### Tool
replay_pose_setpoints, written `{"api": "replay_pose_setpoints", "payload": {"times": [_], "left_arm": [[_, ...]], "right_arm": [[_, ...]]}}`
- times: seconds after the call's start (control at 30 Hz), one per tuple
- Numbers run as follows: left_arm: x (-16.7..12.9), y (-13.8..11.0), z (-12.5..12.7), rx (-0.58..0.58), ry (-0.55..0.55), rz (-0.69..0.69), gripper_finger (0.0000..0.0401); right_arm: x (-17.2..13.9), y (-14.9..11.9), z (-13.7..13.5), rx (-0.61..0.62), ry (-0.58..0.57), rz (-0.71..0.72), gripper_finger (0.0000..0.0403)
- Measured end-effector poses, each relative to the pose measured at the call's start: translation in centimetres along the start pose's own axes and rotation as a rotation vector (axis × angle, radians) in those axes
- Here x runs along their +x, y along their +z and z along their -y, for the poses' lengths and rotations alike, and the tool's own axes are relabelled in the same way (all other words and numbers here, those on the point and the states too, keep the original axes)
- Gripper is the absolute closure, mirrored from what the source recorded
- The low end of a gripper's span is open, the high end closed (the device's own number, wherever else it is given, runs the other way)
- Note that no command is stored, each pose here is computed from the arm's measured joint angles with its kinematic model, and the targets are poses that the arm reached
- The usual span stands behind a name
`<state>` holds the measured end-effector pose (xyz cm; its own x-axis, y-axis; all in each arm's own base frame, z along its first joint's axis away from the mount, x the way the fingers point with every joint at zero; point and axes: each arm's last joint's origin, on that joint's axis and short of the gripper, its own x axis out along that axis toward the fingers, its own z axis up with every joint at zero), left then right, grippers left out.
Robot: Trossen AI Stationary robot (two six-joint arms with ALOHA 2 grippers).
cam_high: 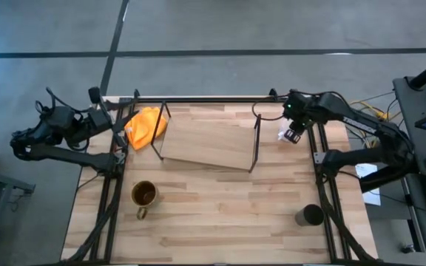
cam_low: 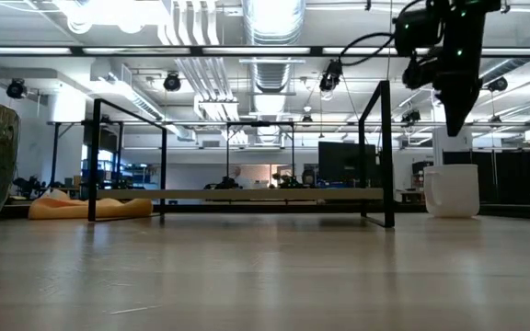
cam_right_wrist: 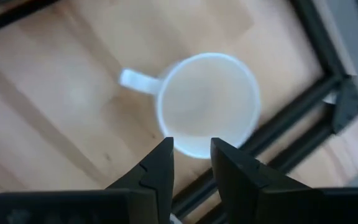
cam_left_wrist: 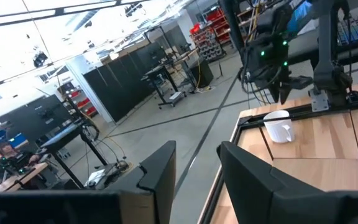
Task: Stack small to large cups/mugs on shelf
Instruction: Put the white mug on the shelf
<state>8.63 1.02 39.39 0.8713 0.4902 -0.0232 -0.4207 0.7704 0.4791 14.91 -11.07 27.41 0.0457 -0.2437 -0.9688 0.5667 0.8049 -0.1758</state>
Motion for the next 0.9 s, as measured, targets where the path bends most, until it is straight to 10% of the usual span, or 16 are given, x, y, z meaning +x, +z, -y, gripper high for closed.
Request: {"api": "replay_pose_setpoints", "payload": {"times": [0.9], "left_arm": [[-0.6,-0.5,-0.2,0.015,-0.006,-0.020,0.0286]], "right_arm": [[4.7,2.6,-0.7,-0.084,0.027,-0.203,0.0312]]}}
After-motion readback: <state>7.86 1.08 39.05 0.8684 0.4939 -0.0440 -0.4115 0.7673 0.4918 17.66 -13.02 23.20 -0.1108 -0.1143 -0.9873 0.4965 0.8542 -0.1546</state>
